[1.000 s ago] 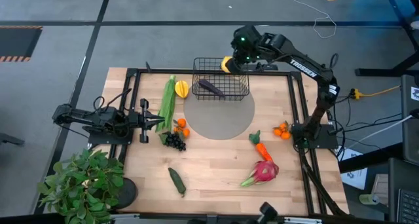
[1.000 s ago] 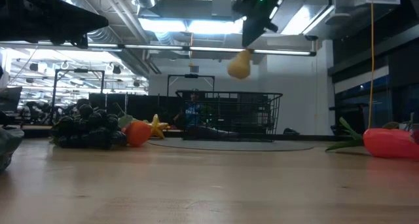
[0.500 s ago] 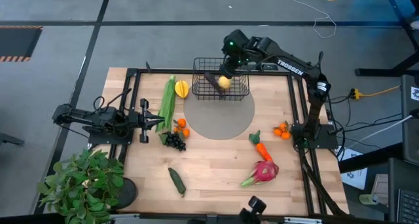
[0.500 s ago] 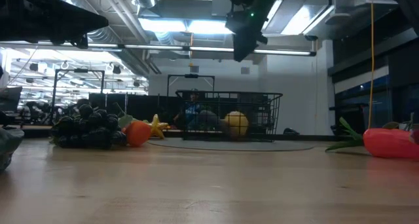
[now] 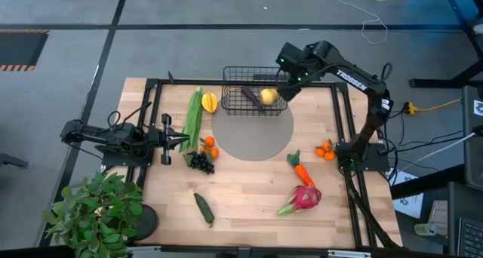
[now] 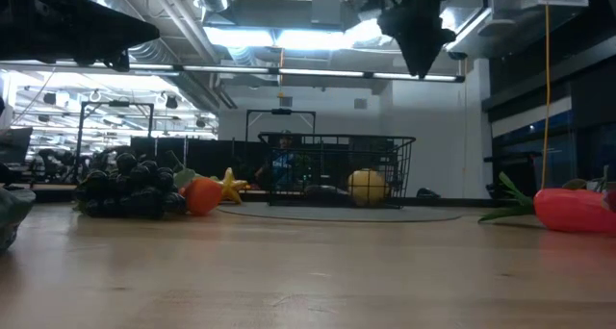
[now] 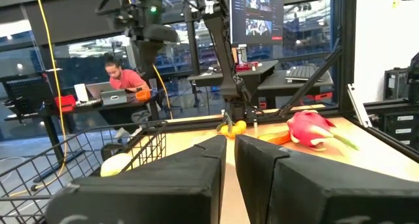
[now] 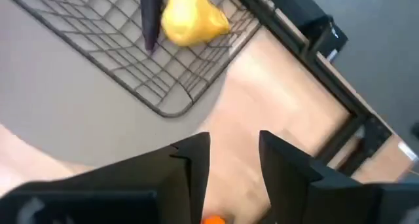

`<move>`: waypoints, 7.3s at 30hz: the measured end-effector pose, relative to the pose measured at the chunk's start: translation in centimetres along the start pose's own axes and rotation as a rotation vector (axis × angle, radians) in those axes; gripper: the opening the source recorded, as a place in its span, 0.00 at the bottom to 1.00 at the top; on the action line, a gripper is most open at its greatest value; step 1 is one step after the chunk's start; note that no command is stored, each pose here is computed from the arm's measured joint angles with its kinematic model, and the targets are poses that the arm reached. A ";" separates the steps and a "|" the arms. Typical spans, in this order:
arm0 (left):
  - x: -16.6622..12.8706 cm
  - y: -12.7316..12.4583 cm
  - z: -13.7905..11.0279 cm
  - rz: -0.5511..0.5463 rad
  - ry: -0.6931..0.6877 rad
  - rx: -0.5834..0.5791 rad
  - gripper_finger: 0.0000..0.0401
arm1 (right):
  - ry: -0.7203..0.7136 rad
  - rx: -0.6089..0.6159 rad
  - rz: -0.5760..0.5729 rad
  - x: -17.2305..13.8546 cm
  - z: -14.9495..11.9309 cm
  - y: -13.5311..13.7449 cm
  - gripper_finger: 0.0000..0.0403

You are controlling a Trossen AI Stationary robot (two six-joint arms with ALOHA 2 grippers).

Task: Build produce basket
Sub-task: Put the right orange tangerines into the black wire basket

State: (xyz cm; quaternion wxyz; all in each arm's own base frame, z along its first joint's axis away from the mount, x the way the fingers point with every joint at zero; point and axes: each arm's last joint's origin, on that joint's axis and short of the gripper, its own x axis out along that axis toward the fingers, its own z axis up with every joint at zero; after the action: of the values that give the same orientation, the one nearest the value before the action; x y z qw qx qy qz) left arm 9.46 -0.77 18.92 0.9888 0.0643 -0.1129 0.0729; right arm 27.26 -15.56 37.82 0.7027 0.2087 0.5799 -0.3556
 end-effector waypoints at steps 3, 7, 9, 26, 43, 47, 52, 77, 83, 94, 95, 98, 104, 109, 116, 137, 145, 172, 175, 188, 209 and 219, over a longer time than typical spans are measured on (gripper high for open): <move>0.0 0.0 0.0 0.000 0.000 0.000 0.06 | -0.028 -0.090 0.024 -0.4 -0.7 0.6 0.30; 0.0 0.0 0.0 0.001 0.001 0.002 0.06 | 0.005 -0.151 0.011 0.0 -1.7 1.7 0.30; 0.0 0.0 0.0 0.003 0.001 -0.001 0.06 | 0.007 -0.196 -0.013 0.6 -1.9 2.3 0.30; -0.1 0.7 0.7 0.200 -0.047 -0.081 0.06 | 0.193 -0.446 0.107 8.7 -4.1 4.5 0.30; -0.1 0.7 1.2 0.156 -0.149 -0.605 0.06 | 0.448 -0.387 0.084 10.0 -9.1 6.4 0.30; -0.1 0.6 1.3 0.094 -0.149 -0.677 0.06 | 0.393 -0.345 0.068 7.5 -10.9 7.0 0.30; -0.1 0.6 1.3 0.092 -0.150 -0.672 0.06 | 0.233 -0.375 0.149 4.2 -13.0 7.9 0.30; -0.1 0.6 1.1 0.102 -0.129 -0.548 0.06 | -0.296 -0.482 0.072 -0.1 -17.9 11.7 0.30; -0.1 0.6 1.2 0.112 -0.147 -0.607 0.06 | -0.379 -0.365 -0.227 1.7 -20.2 9.5 0.30; 0.6 1.3 4.3 0.224 -0.066 -0.517 0.06 | -0.462 -0.057 -0.239 3.3 -22.4 5.9 0.30; 0.8 1.3 4.9 0.225 -0.066 -0.499 0.06 | -0.450 -0.045 -0.234 3.5 -22.6 5.7 0.30; 1.2 1.3 5.8 0.217 -0.028 -0.463 0.06 | -0.384 -0.013 -0.206 4.3 -23.2 5.4 0.30; 2.1 1.0 5.5 0.220 0.065 -0.432 0.06 | -0.073 0.043 -0.131 6.2 -24.4 5.1 0.30; 2.6 0.8 5.1 0.222 0.095 -0.426 0.06 | -0.015 0.045 -0.137 7.2 -24.9 5.0 0.30; 2.9 0.6 4.8 0.228 0.110 -0.486 0.06 | 0.136 0.076 -0.155 8.8 -25.7 4.5 0.30; 2.9 0.7 4.8 0.256 0.114 -0.433 0.06 | 0.255 -0.173 -0.103 10.6 -23.8 4.4 0.30; 2.9 0.7 4.8 0.256 0.115 -0.431 0.06 | 0.387 -0.224 -0.206 12.8 -22.5 4.7 0.30; 2.9 0.7 4.7 0.256 0.119 -0.428 0.06 | 0.623 -0.403 -0.309 18.7 -21.4 6.8 0.30; 2.9 0.7 4.7 0.256 0.119 -0.428 0.06 | 0.654 -0.388 -0.302 19.0 -21.5 7.0 0.29; 2.9 0.7 4.7 0.255 0.119 -0.426 0.06 | 0.631 -0.321 -0.319 17.2 -20.0 7.8 0.01; 2.9 0.7 4.7 0.255 0.119 -0.426 0.06 | -0.328 -0.560 -0.256 2.3 -5.4 11.4 0.00; 2.9 0.7 4.7 0.255 0.119 -0.426 0.06 | -0.708 -0.493 0.062 2.0 2.3 8.0 0.00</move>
State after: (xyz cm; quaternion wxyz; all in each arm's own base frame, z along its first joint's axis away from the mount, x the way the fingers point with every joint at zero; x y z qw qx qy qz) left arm 11.14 -0.39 24.23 0.9678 -0.1648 -0.0746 0.1753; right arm 34.92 -12.42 35.54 0.8973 -0.0829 0.3644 -0.2350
